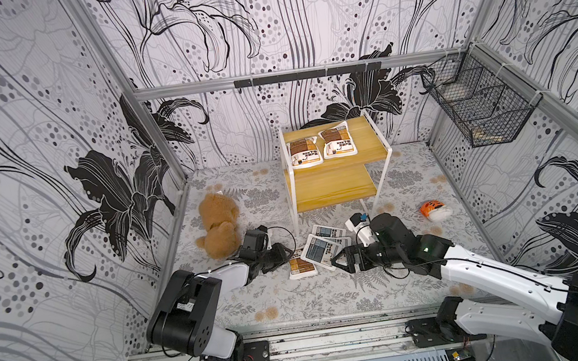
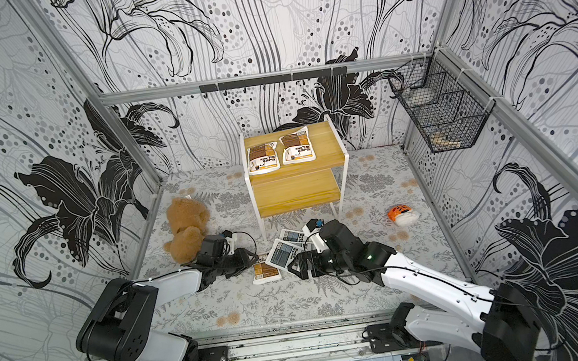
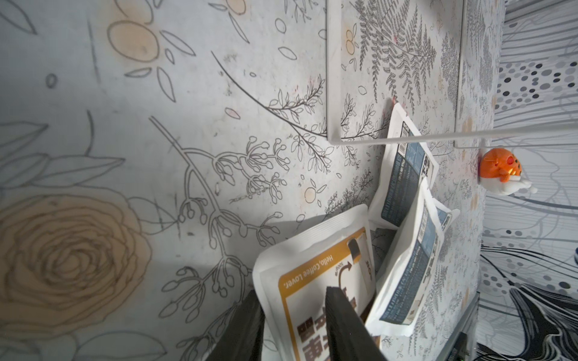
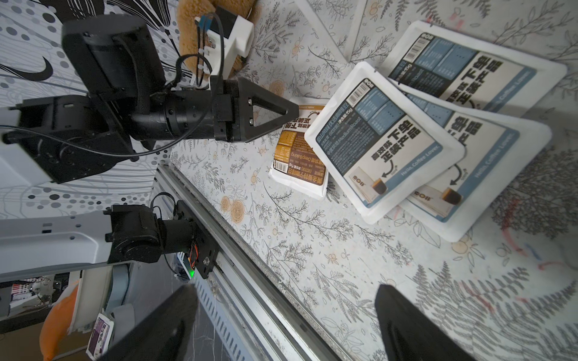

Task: Place the bagged coffee beans on the shelf by color
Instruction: Pick up the bagged coffee beans at the center of the board.

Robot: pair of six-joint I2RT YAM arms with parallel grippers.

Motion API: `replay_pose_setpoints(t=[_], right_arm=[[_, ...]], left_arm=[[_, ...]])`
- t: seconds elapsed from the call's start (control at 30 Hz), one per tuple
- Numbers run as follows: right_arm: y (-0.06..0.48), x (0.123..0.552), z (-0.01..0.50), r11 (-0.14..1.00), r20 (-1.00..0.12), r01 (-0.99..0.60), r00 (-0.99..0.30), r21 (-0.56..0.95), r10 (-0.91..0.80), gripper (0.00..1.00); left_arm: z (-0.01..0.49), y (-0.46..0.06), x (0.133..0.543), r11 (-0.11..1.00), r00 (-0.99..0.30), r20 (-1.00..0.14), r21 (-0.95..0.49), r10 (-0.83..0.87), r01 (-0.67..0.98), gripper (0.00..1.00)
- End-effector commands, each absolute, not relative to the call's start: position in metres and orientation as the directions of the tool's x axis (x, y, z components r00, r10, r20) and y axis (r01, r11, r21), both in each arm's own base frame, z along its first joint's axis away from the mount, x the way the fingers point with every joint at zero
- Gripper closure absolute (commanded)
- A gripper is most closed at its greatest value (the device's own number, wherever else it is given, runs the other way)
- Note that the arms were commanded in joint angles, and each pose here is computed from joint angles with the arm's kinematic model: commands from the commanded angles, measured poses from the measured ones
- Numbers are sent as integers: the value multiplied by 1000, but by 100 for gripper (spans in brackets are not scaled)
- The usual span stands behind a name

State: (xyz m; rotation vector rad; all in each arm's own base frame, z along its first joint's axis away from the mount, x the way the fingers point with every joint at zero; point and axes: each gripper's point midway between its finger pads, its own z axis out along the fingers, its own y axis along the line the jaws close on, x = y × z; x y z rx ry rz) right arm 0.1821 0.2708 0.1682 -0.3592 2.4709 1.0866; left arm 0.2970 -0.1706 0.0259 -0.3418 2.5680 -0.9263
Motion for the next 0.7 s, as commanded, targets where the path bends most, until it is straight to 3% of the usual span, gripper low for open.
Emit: replay_pose_setpoints(t=[0.0,0.4,0.67], right_arm=[[268,181,164,678,-456,-372,-888,634,-61,6],[267,181,166,676,-459,-373,-887,635,-58,6],[275,184,171,650,-465,-378,-884,659,-42,6]], left_arm=[[37,-174,310,739,-882,-319,-672,-347,-48,72],[43,-173,311,731,-886,-313,-681,-342,-41,98],[74,-158,305,753,-859,-372,-657,-353,-25,100]])
